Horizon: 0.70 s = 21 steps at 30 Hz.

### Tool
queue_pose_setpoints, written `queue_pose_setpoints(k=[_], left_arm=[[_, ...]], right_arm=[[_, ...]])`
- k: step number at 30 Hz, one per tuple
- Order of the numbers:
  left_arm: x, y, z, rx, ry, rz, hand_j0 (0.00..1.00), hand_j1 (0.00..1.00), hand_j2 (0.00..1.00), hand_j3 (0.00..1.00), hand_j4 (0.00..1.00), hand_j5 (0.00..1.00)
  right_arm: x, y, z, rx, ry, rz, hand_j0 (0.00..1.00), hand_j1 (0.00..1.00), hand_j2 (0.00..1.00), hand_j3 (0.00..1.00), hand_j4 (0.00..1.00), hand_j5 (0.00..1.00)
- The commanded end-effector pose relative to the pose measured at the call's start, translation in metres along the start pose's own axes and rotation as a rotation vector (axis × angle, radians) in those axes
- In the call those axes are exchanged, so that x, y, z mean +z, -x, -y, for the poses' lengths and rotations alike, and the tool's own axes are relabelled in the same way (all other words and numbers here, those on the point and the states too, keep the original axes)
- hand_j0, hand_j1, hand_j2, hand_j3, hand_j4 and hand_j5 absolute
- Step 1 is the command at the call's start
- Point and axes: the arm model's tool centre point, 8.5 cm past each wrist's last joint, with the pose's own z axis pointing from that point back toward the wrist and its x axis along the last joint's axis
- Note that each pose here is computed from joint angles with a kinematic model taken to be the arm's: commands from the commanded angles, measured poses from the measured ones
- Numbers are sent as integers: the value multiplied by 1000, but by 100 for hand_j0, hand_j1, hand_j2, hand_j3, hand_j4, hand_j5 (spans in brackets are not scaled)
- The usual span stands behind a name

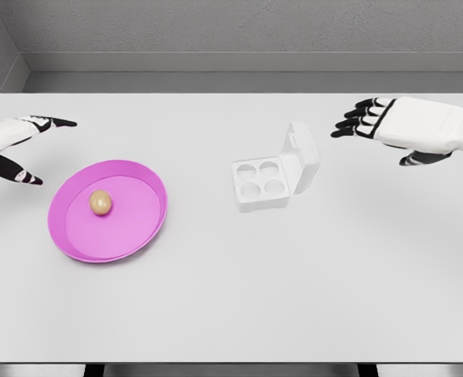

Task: Pack egg into the box and close the box lid

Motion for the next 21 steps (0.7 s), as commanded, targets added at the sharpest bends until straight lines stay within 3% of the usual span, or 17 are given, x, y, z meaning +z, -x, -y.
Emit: queue_pose_setpoints(k=[1,3,6,7,9,12,15,18,21], left_arm=[[0,-1,0,5,0,2,100,100,100,100,100,100],[-4,-3,3,0,16,10,100,100,100,100,100,100],[-17,-19,5,-68,109,52,100,100,100,100,100,100],[-21,-23,10,-97,171,60,100,100,100,100,100,100],[-25,-27,14,-105,189,73,100,100,100,100,100,100],[-30,-37,11,-127,195,102,100,100,100,100,100,100],[-42,-51,32,-130,253,151,100,100,100,100,100,100],[-50,-59,43,-137,284,176,100,100,100,100,100,100],[-57,-65,53,-142,337,193,100,100,100,100,100,100]], right_arm=[[-1,-2,2,6,2,5,100,100,100,100,100,100],[-1,-2,2,5,2,5,100,100,100,100,100,100],[1,0,0,-1,-1,-2,100,100,100,100,100,100],[2,2,-8,-18,-15,-9,100,100,100,100,100,100],[3,3,-25,-53,-50,-14,100,100,100,100,100,100],[3,7,-37,-84,-69,-26,100,100,100,100,100,100],[5,14,-42,-104,-75,-43,100,100,100,100,100,100],[-4,9,-60,-133,-122,-16,100,100,100,100,100,100],[-1,16,-67,-151,-137,-40,100,100,100,100,100,100]])
